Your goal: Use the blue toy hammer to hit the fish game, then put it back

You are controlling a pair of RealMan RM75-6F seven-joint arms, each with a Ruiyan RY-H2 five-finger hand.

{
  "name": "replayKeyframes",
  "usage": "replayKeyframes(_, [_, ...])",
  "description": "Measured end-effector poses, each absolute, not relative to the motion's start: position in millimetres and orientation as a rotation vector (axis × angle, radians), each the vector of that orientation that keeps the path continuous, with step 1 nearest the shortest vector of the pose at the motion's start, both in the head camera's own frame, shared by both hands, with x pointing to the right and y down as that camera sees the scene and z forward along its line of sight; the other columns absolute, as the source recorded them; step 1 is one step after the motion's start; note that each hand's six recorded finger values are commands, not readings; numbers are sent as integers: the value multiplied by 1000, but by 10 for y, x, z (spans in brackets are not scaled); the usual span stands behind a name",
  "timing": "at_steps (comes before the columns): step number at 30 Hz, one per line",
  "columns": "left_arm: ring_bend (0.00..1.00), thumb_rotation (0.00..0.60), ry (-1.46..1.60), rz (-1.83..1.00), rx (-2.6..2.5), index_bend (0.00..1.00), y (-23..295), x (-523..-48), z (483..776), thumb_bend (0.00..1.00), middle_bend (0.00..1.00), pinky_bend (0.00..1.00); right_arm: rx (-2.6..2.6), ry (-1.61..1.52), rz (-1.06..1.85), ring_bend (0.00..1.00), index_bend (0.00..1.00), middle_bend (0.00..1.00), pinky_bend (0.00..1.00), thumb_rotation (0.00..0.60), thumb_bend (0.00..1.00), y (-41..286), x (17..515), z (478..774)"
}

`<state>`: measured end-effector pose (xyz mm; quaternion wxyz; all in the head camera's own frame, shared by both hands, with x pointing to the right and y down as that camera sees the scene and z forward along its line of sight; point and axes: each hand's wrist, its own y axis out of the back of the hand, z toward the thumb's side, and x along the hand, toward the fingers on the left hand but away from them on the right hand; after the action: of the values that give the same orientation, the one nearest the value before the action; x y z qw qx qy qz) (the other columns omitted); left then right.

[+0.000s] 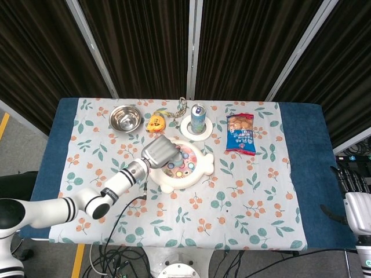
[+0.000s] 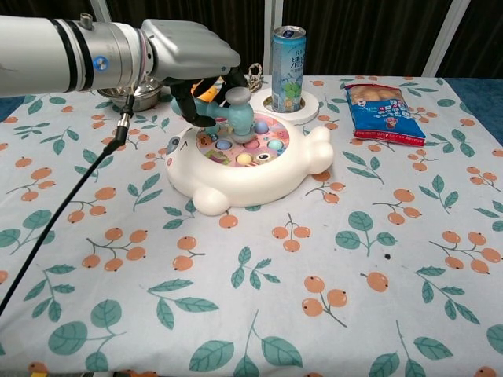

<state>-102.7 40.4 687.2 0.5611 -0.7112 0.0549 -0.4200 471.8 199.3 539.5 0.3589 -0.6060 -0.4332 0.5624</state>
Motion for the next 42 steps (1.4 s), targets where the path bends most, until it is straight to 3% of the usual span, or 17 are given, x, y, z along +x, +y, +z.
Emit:
replayKeyframes(12, [568,600,53,-1001,-1631,628,457,-923,6950,591,742,723,-1561,-1128,1453,0,0,15,0,600,82,2010,4752,5392])
replayKeyframes(27, [568,600,117,-992,-1633,628,431,-1026,6690,591,742,723,-1561,-1127,1446,0,0,15,0,600,82,2006,4751,5386])
replayKeyframes(33, [568,600,151,-1038,-1632,628,433,-1248,6709,591,742,723,-1563,-1129,1447,0,0,15,0,600,82,2005,4760,5385])
replayKeyframes(42, [550,600,333,-1183,-1675,613,487,-1993,6758,587,716,701,-1582,-1116,1434,0,0,15,0,600,82,1969,4733,5420])
